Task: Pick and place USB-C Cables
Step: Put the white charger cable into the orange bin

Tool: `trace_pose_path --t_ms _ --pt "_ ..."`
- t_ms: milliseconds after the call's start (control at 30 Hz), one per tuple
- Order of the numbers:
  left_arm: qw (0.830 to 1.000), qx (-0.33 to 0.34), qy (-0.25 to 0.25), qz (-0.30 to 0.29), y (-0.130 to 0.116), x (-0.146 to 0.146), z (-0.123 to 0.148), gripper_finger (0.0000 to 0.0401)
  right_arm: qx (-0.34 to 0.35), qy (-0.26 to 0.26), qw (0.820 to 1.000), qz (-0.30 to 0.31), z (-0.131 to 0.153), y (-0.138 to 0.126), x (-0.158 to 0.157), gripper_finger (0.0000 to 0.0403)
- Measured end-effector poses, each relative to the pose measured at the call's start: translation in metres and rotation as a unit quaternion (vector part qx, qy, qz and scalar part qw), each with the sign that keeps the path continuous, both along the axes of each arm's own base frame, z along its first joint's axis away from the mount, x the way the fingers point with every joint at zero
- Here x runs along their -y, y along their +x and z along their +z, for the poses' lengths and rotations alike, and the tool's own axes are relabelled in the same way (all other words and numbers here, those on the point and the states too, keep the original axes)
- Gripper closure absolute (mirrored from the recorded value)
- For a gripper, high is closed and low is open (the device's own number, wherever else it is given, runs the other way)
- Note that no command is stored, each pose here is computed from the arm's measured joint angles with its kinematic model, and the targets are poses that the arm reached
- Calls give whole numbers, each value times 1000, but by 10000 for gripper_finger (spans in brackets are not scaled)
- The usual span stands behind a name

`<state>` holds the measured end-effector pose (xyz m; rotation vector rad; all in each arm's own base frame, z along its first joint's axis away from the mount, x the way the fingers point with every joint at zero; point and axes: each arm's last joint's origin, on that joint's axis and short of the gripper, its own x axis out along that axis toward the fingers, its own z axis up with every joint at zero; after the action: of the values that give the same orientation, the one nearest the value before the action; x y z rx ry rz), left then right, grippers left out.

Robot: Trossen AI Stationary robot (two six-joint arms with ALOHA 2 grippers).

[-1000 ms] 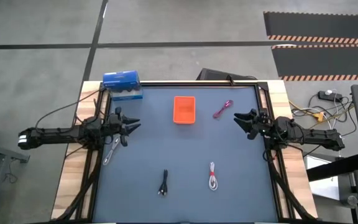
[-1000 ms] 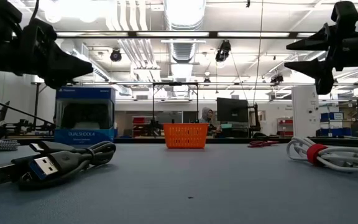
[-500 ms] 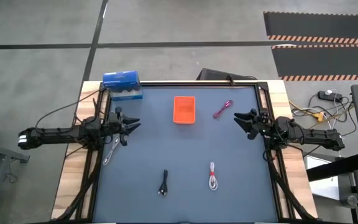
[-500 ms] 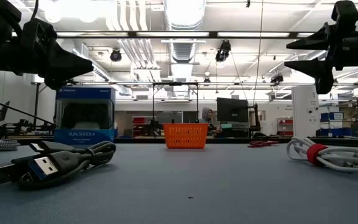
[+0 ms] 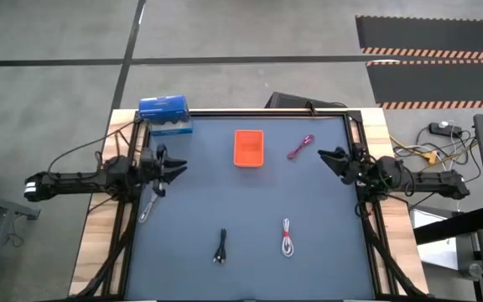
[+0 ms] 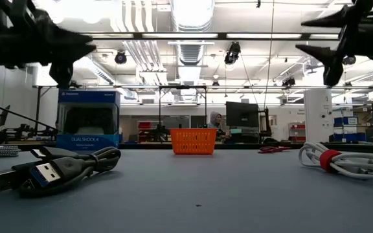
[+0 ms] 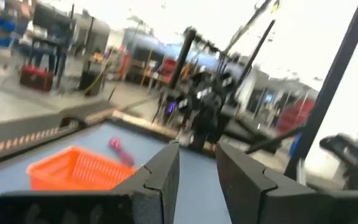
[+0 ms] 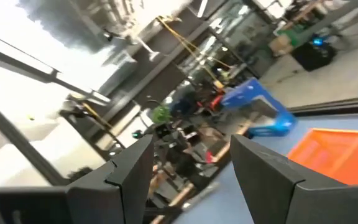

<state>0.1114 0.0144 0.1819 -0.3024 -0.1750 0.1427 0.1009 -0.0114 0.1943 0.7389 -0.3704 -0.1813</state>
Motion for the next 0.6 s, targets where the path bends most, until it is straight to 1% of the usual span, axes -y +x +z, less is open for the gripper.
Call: trace_pose_path --t_ms 67,167,333,400,600 --pt "1000 22 3 0 -1 0 4 310 -1 -5 1000 8 1 4 -2 200" --pt "998 55 7 0 -2 0 10 310 -31 -10 999 17 5 11 -4 200" --pt "995 100 27 5 -5 1 19 310 -111 -19 993 29 12 37 -7 200" --pt "993 111 29 5 -6 1 21 310 -130 -26 991 34 17 47 -10 200" --pt "992 121 30 6 -7 1 23 310 -157 -43 985 61 39 76 -21 200"
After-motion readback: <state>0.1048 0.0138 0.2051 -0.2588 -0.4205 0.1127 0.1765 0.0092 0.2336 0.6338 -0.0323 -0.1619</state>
